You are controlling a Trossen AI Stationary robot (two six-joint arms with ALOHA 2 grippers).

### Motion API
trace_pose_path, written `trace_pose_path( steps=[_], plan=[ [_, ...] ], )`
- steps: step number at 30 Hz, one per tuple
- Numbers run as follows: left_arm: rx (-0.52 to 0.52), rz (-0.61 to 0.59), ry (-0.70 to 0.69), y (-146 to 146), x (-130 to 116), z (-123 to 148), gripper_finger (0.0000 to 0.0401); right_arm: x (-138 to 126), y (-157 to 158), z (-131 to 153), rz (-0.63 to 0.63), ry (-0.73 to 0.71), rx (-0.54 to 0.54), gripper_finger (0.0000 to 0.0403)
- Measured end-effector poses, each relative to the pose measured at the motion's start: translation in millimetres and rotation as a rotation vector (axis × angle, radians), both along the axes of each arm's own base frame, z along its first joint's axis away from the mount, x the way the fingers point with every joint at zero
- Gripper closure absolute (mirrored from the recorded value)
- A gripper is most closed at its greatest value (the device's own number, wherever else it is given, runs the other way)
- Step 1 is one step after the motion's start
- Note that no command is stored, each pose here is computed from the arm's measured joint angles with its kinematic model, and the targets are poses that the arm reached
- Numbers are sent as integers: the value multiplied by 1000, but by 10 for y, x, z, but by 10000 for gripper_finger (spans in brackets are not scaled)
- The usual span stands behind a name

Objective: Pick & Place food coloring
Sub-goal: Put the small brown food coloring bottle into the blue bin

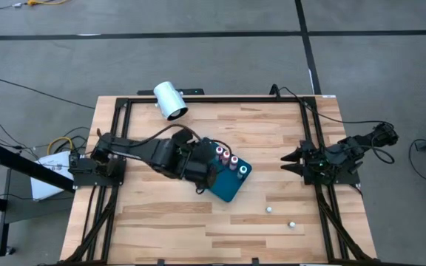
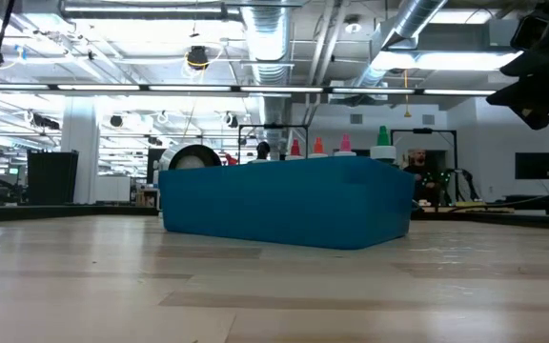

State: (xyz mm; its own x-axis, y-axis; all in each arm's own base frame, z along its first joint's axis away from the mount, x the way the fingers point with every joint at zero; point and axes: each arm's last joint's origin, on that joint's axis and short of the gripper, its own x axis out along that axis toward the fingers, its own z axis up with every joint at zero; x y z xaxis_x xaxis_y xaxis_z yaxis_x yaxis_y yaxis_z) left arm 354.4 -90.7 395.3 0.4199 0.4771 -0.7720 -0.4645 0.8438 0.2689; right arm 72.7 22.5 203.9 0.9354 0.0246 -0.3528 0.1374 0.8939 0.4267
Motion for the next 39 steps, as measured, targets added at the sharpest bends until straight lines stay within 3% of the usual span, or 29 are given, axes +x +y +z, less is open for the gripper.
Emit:
trace_pose_path(
  steps=[7, 13, 21, 31, 39],
  plan=[
    [73, 52, 68, -110, -12, -370, 266, 0, 1, 0, 14, 0, -30, 221],
    [-2, 75, -61, -93, -194, -665, 266, 0, 1, 0, 19, -1, -43, 221],
    [-155, 34, -279, 58, -676, -1114, 266, 0, 1, 0, 22, -1, -53, 221],
    [-216, 45, -466, 381, -1389, -1570, 266, 9, 4, 56, 21, -40, -43, 221],
    [-292, -2, -717, 612, -1904, -1804, 266, 99, 48, 269, 30, 10, -82, 221]
  ],
)
